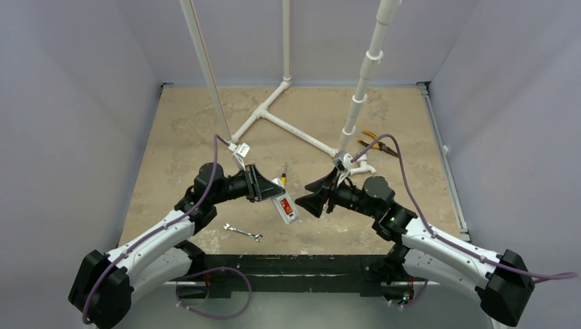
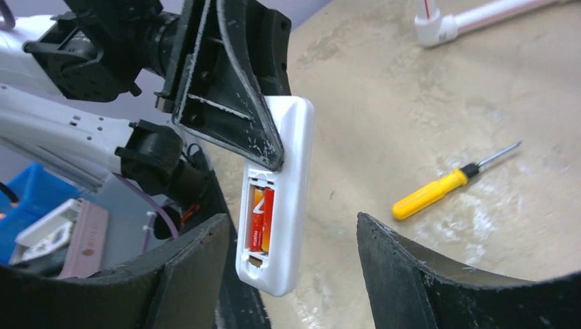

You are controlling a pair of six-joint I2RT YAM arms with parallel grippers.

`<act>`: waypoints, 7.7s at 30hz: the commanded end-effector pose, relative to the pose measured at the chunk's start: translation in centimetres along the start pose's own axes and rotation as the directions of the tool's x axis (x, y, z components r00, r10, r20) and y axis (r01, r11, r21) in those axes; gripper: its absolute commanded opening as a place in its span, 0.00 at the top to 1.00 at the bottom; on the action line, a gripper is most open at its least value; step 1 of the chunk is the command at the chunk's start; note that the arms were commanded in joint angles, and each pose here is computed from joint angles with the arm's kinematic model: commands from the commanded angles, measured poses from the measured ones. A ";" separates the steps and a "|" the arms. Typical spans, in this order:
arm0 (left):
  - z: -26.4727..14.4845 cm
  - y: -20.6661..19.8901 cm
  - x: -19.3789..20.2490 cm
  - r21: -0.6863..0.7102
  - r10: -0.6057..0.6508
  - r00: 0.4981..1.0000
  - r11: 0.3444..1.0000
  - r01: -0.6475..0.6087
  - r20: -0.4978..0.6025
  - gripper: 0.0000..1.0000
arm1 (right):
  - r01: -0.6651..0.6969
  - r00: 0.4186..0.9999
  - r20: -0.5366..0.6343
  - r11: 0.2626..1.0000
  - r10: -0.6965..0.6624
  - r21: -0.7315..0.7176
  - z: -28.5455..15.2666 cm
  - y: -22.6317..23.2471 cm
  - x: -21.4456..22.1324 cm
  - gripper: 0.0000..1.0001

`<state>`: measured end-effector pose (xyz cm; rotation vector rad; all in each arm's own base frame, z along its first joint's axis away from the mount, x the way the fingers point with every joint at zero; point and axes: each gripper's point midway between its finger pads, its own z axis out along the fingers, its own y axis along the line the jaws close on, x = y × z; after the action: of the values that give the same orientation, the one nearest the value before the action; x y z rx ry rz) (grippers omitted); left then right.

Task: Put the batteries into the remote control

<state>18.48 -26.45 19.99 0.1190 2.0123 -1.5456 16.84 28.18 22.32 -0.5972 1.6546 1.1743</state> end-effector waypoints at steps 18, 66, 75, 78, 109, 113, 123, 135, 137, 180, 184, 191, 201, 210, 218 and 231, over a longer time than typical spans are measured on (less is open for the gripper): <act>0.3 -3.0 -2.1 0.090 0.077 0.996 0.993 -0.081 0.046 1.00 | -0.312 0.948 0.021 0.941 0.318 -0.132 3.1 1.3 1.0 0.36; 0.4 -1.6 -2.2 0.022 0.068 0.996 0.997 -0.069 0.051 1.00 | 0.058 0.998 -0.026 0.940 -0.052 0.337 -0.6 -6.3 0.0 0.52; 0.4 -0.1 -2.0 -0.044 0.068 0.997 0.997 -0.067 0.028 1.00 | 0.303 0.844 -0.523 0.701 0.117 0.646 -5.3 -13.0 6.0 0.43; 0.4 0.0 -2.0 -0.048 0.072 0.997 0.996 -0.071 0.020 1.00 | 0.299 0.817 -0.552 0.697 0.166 0.651 -5.1 -13.6 8.0 0.35; 0.8 -0.4 -2.1 -0.037 0.072 0.997 0.997 -0.072 -0.005 1.00 | 0.319 0.703 -0.661 0.716 0.261 0.622 -3.0 -16.0 15.2 0.60; 0.9 -0.3 -2.1 -0.037 0.068 0.998 0.997 -0.068 -0.004 1.00 | 0.315 0.683 -0.672 0.715 0.285 0.624 -3.7 -15.6 15.6 0.59; 0.8 -0.4 -2.2 -0.040 0.068 0.998 0.997 -0.068 0.002 1.00 | 0.302 0.661 -0.690 0.737 0.296 0.605 -3.6 -15.1 16.2 0.71; 1.1 -0.5 -2.4 -0.033 0.062 0.998 0.998 -0.062 -0.005 1.00 | 0.310 0.643 -0.708 0.745 0.294 0.590 -4.0 -14.2 15.9 0.63; 1.1 -0.5 -2.3 -0.033 0.062 0.998 0.998 -0.062 -0.004 1.00 | 0.316 0.636 -0.712 0.741 0.297 0.592 -4.1 -14.3 16.0 0.65; 3.0 1.1 -5.9 -0.018 -0.112 0.971 0.993 0.118 0.210 1.00 | 0.159 0.829 -0.559 0.966 -0.018 0.204 0.4 -1.9 -0.1 0.92; 3.1 0.9 -6.0 -0.009 -0.112 0.972 0.993 0.117 0.207 1.00 | 0.163 0.825 -0.565 0.966 -0.022 0.200 1.2 -1.9 -0.1 0.92; 3.2 1.1 -5.8 -0.018 -0.113 0.972 0.993 0.119 0.204 1.00 | 0.171 0.822 -0.568 0.969 -0.041 0.178 2.3 -1.3 0.0 0.93; 3.2 1.3 -5.6 -0.021 -0.115 0.973 0.992 0.122 0.201 1.00 | 0.198 0.816 -0.576 0.960 -0.047 0.201 2.8 -1.7 0.3 0.93; 3.5 1.5 -5.5 -0.027 -0.123 0.973 0.991 0.130 0.194 1.00 | 0.229 0.833 -0.549 0.947 -0.071 0.225 2.6 -2.0 -0.7 0.93; 3.5 1.5 -5.6 -0.026 -0.124 0.973 0.991 0.132 0.193 1.00 | 0.235 0.823 -0.564 0.945 -0.068 0.228 2.8 -2.4 -0.1 0.93; 3.5 1.5 -5.6 -0.028 -0.124 0.973 0.991 0.131 0.194 1.00 | 0.230 0.812 -0.580 0.947 -0.059 0.226 3.5 -2.7 0.5 0.93</act>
<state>24.79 -27.34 19.34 -0.1989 2.0014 -1.5009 19.47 29.19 18.67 -0.9330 2.2570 0.6238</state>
